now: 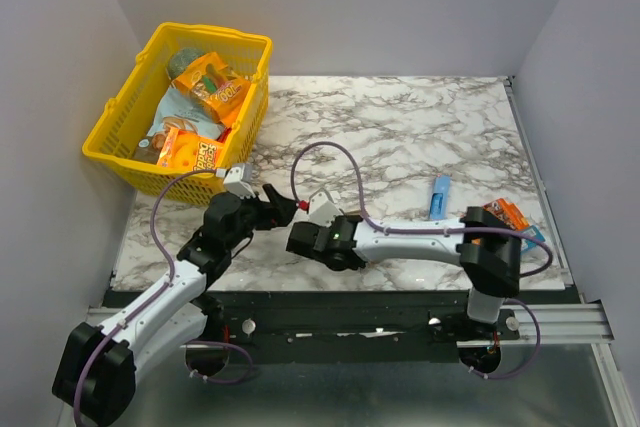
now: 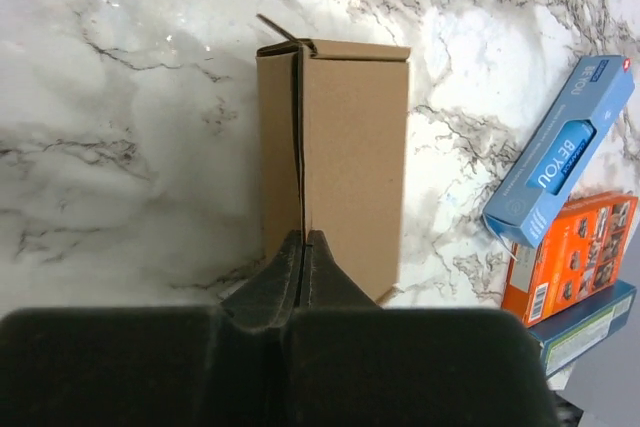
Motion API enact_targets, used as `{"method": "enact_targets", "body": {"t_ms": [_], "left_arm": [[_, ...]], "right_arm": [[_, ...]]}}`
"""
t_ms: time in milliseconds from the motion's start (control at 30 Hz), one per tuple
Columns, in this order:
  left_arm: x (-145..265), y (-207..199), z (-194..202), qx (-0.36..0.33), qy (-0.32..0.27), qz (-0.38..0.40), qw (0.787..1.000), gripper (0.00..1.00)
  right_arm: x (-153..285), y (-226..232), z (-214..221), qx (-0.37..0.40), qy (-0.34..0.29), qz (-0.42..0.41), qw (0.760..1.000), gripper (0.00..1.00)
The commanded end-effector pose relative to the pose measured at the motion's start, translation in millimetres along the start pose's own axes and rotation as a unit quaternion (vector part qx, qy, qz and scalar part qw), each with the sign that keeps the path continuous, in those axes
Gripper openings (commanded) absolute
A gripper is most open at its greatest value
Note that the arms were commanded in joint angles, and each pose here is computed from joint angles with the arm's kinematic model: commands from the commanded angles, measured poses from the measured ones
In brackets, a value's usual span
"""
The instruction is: Fold the paper box
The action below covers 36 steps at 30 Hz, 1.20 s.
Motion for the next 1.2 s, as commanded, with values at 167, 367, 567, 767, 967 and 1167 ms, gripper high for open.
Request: {"method": "enact_targets", "body": {"t_ms": [167,367,567,767,967,1167], "left_arm": [[5.0,-11.2,-4.8,-0.037,-0.025,0.075,0.996,0.93],[16.0,-34.7,3.8,-0.087,-0.023,0.214,0.973,0.93],[35.2,-59.7,12.1,-0.111,-0.017,0.346,0.932,0.93],[41.9,-69.5,19.0,-0.122,0.005,0.383,0.915,0.95],[46.7,-80.4,20.5,-0.131,0.017,0.409,0.903,0.97],[47.0,-91.7,36.6,-0.143,0.071,0.434,0.887,0.97]], "right_arm": [[49.5,-32.7,-24.3,-0.062,-0.084,-0.239,0.966,0.01],[44.4,-45.9,-22.4,-0.071,-0.119,-0.378,0.915,0.01],[61.4,-74.7,-18.8,-0.064,-0.177,-0.525,0.830,0.01],[74.8,-93.2,-11.5,-0.068,-0.203,-0.613,0.760,0.01],[87.5,-97.8,-9.4,-0.058,-0.216,-0.663,0.715,0.01],[92.9,-99.1,-8.3,-0.051,-0.219,-0.688,0.690,0.01]]}}
Point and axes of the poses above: each gripper's point midway between its finger pads, its own x axis back along the fingers, its own y axis along the line the jaws close on, z = x × y, the point moved 6 cm from there along x, back along the fingers, and after that the axes turned 5 degrees about x, right-handed, at the moved point
